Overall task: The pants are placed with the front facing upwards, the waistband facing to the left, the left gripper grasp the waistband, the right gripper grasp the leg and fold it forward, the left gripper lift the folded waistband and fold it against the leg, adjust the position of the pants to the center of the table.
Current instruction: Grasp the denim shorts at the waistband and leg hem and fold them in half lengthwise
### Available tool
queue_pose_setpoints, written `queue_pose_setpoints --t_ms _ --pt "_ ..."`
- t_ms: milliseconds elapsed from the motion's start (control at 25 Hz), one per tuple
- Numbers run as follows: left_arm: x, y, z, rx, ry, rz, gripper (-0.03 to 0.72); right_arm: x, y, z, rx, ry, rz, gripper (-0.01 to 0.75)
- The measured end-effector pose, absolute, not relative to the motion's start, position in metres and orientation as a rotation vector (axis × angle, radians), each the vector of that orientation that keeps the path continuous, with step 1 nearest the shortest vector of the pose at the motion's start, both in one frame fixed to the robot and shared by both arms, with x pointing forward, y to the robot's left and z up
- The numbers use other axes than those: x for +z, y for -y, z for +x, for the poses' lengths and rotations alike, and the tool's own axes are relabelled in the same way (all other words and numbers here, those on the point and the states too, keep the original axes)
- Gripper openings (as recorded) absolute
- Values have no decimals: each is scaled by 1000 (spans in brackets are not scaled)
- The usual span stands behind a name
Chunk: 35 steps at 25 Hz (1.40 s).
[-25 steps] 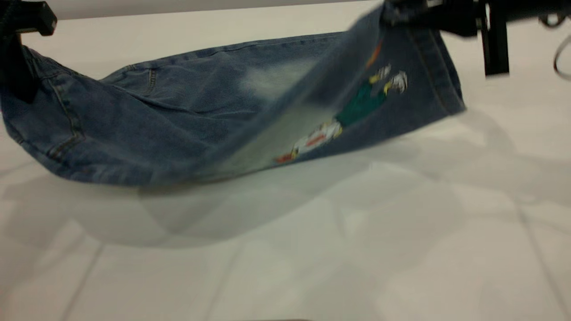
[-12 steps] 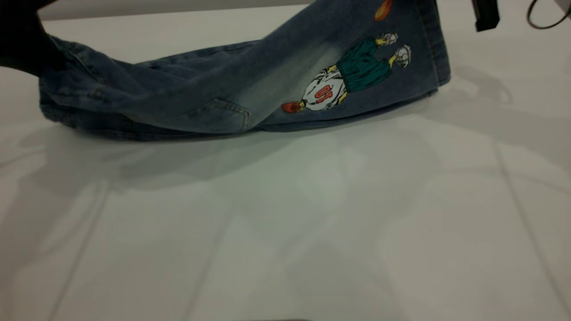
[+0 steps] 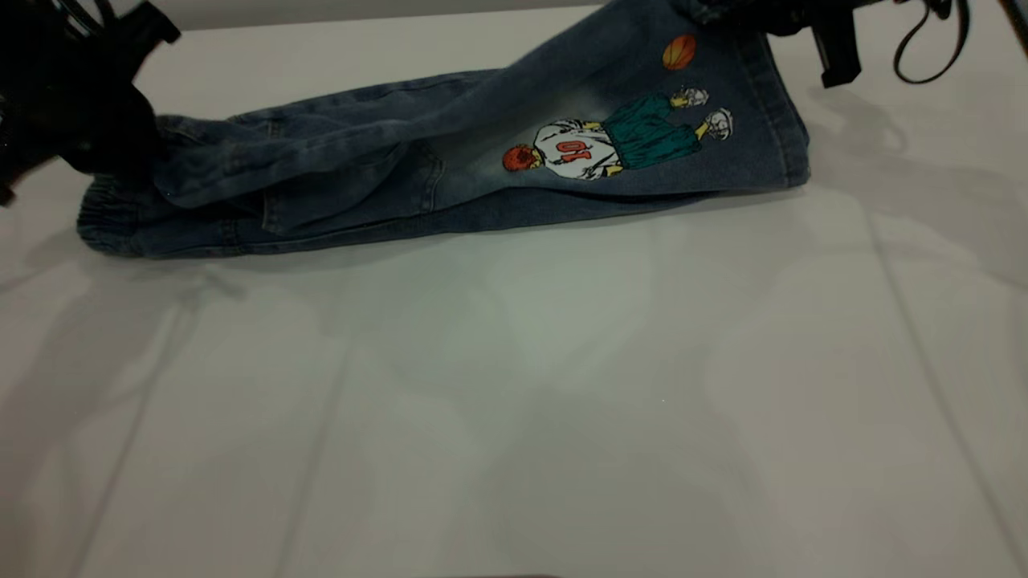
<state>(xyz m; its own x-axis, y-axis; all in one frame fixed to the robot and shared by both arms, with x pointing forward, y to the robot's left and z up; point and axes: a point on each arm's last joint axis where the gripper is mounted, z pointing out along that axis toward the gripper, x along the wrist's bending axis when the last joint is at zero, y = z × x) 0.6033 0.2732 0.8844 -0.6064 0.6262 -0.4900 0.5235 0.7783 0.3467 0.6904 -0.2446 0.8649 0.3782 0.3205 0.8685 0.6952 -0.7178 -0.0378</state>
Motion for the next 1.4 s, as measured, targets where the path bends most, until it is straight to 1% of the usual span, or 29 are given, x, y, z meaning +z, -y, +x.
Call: queue_pose_setpoints --t_ms 280,680,960,1080,1400 --pt "867 -274 609 203 -2369 733 73 846 246 698 -1242 824 -2279 33" --pt "882 -272 633 205 -2319 695 83 845 250 702 -1214 716 -2344 33" --pt "873 -271 642 196 -2344 704 109 845 250 702 -1209 699 -2351 33" --pt "870 -271 644 196 -2347 708 150 845 250 702 -1205 687 -2352 34" --pt "875 -271 650 200 -2281 623 372 845 250 702 -1170 587 -2355 55"
